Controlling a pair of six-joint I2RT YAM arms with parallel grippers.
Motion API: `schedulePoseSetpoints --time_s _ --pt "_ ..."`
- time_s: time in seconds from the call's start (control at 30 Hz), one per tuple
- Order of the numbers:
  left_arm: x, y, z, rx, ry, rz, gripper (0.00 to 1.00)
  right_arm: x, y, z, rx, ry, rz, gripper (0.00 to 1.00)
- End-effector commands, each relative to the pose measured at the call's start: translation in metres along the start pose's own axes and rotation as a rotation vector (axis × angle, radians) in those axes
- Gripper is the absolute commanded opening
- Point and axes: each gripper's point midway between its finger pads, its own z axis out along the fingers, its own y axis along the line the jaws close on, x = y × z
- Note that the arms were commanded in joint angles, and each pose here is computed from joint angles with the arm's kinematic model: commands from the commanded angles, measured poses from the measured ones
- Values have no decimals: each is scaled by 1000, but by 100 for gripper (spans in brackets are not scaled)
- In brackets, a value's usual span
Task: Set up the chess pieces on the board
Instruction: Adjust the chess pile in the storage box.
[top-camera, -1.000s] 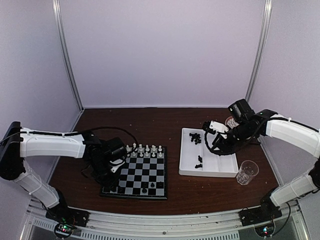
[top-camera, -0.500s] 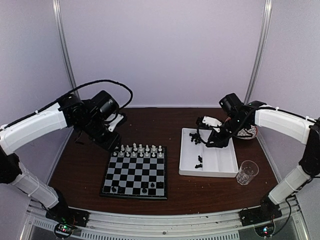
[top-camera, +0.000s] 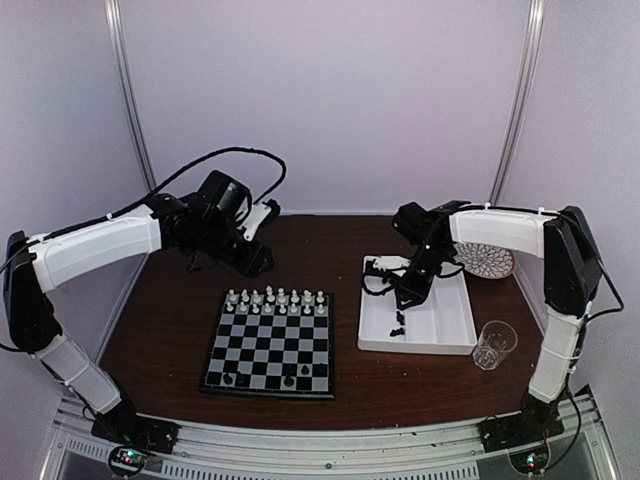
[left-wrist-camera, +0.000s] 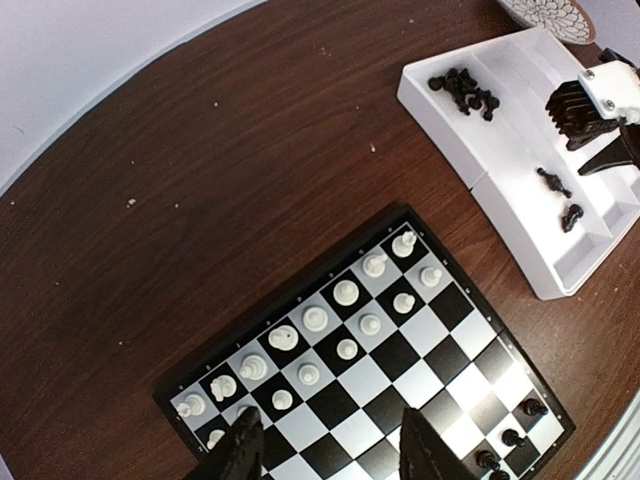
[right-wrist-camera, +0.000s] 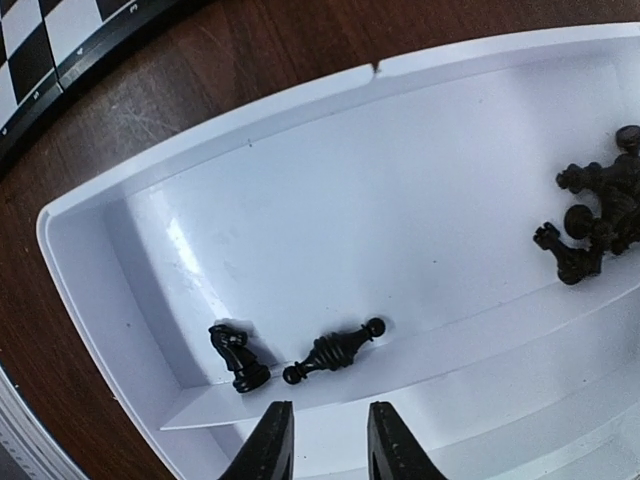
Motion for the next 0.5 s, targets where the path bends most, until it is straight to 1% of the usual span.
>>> schedulePoseSetpoints --time_s 0.0,0.13,0.27,0.47 --pt "-2 0 -3 21 -70 34 47 13 4 11 38 129 -7 30" --pt "-3 -6 -6 53 -76 27 47 14 4 22 69 198 -18 32" --pt "-4 -11 -9 81 -79 19 47 15 5 34 99 260 -33 32" --pt "-5 -12 -13 90 -88 16 47 15 8 40 126 306 -31 32"
